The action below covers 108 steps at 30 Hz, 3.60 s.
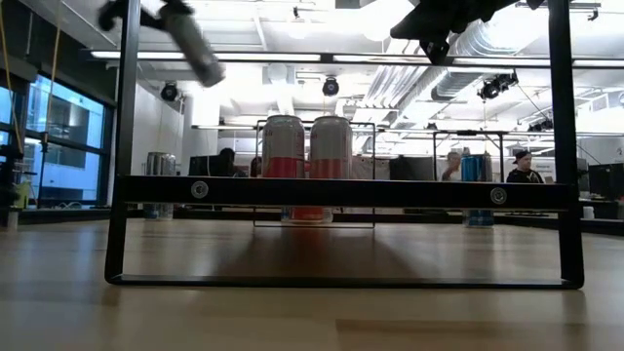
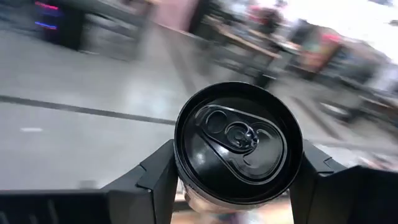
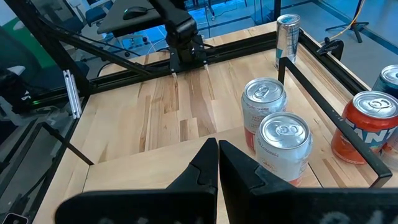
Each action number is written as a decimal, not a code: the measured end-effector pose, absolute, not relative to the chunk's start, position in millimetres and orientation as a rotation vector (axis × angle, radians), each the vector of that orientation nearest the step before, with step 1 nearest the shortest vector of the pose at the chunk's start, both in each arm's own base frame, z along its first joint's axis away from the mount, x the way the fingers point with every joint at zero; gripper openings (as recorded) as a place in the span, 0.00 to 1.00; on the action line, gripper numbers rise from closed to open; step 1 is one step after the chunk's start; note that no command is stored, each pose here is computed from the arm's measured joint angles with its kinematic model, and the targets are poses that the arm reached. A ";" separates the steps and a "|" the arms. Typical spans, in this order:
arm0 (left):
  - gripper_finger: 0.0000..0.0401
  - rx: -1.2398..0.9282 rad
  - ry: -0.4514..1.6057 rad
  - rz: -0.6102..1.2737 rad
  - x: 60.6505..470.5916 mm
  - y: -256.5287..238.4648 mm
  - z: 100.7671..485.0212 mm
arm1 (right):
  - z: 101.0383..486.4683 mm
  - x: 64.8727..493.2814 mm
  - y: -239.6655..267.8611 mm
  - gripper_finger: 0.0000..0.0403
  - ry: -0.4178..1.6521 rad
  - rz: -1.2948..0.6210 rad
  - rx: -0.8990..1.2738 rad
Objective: Place canned beverage on shelf
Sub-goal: Put the left white pink soda can on the shelf
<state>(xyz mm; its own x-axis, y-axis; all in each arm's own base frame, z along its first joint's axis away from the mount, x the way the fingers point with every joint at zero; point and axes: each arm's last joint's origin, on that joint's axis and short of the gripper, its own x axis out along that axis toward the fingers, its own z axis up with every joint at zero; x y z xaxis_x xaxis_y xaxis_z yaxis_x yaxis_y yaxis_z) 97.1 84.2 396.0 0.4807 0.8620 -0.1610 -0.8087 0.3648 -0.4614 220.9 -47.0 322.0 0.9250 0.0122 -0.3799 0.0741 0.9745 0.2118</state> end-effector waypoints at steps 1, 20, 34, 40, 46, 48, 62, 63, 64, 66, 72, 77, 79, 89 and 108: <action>0.43 -0.522 -0.109 1.017 102.9 83.1 397.0 | 322.0 220.9 -47.0 0.00 0.389 -0.032 0.226; 0.43 -0.217 0.307 0.331 206.6 31.7 429.9 | 331.3 223.7 -47.7 0.00 0.291 -0.026 0.202; 0.43 0.038 0.390 0.226 235.0 6.6 419.7 | 364.1 227.3 -46.9 0.00 -0.036 0.055 0.211; 0.43 0.006 0.388 0.231 234.1 6.0 414.3 | 365.5 227.2 -46.9 0.00 -0.050 0.058 0.205; 0.43 -0.078 0.397 0.268 235.7 6.6 411.8 | 365.0 227.2 -46.9 0.00 -0.044 0.057 0.206; 0.43 -0.116 0.426 0.283 240.8 6.8 406.2 | 365.0 227.2 -46.9 0.00 -0.045 0.057 0.206; 0.44 -0.137 0.676 0.427 295.9 15.7 347.5 | 363.0 227.4 -46.9 0.00 -0.025 0.055 0.218; 0.44 -0.139 0.688 0.434 298.4 16.5 344.3 | 362.9 227.4 -46.9 0.00 -0.024 0.055 0.219; 0.44 -0.143 0.702 0.442 300.7 17.5 340.7 | 362.8 227.4 -46.9 0.00 -0.023 0.055 0.219; 0.44 -0.155 0.719 0.446 305.1 18.1 335.4 | 362.7 227.4 -46.9 0.00 -0.022 0.055 0.218; 0.44 -0.189 0.723 0.499 311.5 15.9 324.5 | 362.3 227.4 -46.9 0.00 -0.018 0.054 0.217; 0.44 -0.222 0.687 0.516 306.1 9.9 302.2 | 361.0 227.5 -47.0 0.00 -0.006 0.053 0.216; 0.44 -0.248 0.651 0.508 303.4 9.6 298.1 | 360.3 227.5 -47.0 0.00 0.002 0.052 0.218; 0.45 -0.230 0.655 0.506 293.5 10.1 277.0 | 358.2 227.5 -47.0 0.00 0.023 0.049 0.231; 0.51 -0.136 0.668 0.460 296.1 12.7 275.4 | 358.3 227.5 -47.0 0.00 0.022 0.049 0.231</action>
<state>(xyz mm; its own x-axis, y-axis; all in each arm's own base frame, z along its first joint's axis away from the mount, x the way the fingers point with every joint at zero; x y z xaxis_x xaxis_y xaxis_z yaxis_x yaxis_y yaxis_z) 296.1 12.7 275.4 0.6892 0.3674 -0.6245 -0.4532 0.8911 0.0241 227.5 -47.0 358.3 0.9985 0.0515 -0.0165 -0.0464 0.9722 0.2296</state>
